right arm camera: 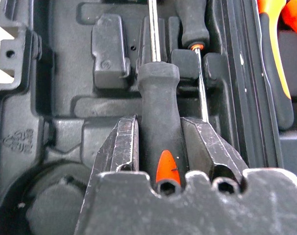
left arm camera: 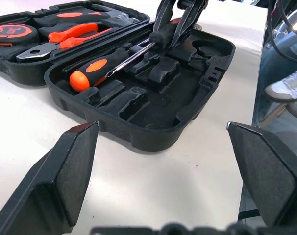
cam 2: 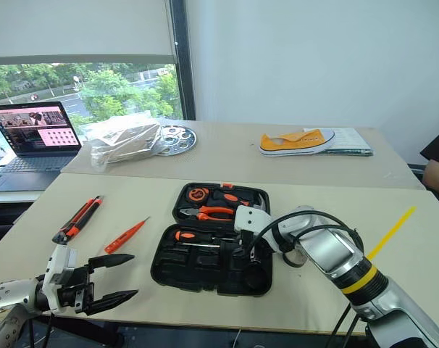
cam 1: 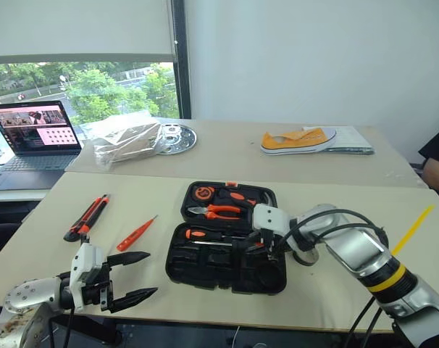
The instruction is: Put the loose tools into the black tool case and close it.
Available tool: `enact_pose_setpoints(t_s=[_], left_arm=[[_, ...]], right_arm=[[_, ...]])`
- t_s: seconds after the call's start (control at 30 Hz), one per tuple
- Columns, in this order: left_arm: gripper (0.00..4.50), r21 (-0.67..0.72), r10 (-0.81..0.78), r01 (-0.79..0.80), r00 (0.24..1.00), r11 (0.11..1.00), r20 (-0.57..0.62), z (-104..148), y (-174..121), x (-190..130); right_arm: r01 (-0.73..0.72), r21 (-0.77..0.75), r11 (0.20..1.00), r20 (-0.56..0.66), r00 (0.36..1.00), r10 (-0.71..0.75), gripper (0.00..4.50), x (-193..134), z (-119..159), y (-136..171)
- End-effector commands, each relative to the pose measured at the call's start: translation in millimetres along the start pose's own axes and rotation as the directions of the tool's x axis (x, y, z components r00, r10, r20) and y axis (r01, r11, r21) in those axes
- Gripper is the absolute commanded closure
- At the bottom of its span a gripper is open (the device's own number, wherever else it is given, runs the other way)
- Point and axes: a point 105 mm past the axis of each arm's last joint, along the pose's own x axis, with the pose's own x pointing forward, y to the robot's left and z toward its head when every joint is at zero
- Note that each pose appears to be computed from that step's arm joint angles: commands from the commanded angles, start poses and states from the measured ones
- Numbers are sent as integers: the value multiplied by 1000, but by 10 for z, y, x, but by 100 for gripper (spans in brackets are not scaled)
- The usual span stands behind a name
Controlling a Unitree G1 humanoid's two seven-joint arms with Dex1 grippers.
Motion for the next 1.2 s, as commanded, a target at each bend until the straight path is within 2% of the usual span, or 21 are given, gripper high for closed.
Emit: enact_pose_setpoints(t_s=[0.03, 0.23, 0.37, 0.43, 0.53, 0.6, 0.83, 0.93, 1.03, 1.1, 1.17, 1.2], left_arm=[[0, 56, 3, -4, 1000, 998, 12, 94, 19, -3], [0, 56, 4, -4, 1000, 998, 8, 89, 23, -1], [0, 56, 2, -3, 1000, 998, 10, 87, 20, 16], [0, 57, 3, -4, 1000, 998, 11, 90, 22, 18], [0, 58, 6, -7, 1000, 998, 9, 86, 36, 5], [0, 58, 10, -11, 1000, 998, 6, 77, 45, -5], [0, 60, 17, -18, 1000, 998, 4, 54, 60, 1], [0, 61, 18, -18, 1000, 998, 7, 46, 62, 27], [0, 63, 17, -18, 1000, 998, 11, 43, 62, 55], [0, 63, 16, -17, 1000, 998, 13, 40, 60, 66], [0, 63, 17, -18, 1000, 998, 12, 41, 64, 67], [0, 62, 17, -18, 1000, 998, 11, 41, 67, 66]], right_arm=[[22, 71, 997, -91, 996, -15, 349, -60, -208, -30], [1, 129, 992, -109, 994, 13, 349, -39, -277, 38], [13, 181, 983, -70, 998, -1, 349, -6, -238, 1], [-35, 154, 987, -60, 997, 45, 249, -40, -190, 60], [-47, 128, 991, 9, 999, 47, 166, -86, -45, 30], [-69, 121, 990, 45, 997, 64, 93, -174, 34, 27], [-34, 106, 994, 188, 982, 14, 93, -398, 264, -99], [-27, 108, 994, 186, 983, 6, 162, -335, 206, -90], [-16, 109, 994, 178, 984, -4, 270, -191, 152, -81], [-10, 104, 995, 175, 985, -8, 317, -100, 132, -80], [-10, 100, 995, 175, 985, -7, 403, -33, 128, -81], [-16, 105, 994, 176, 984, -3, 431, 3, 129, -78]])
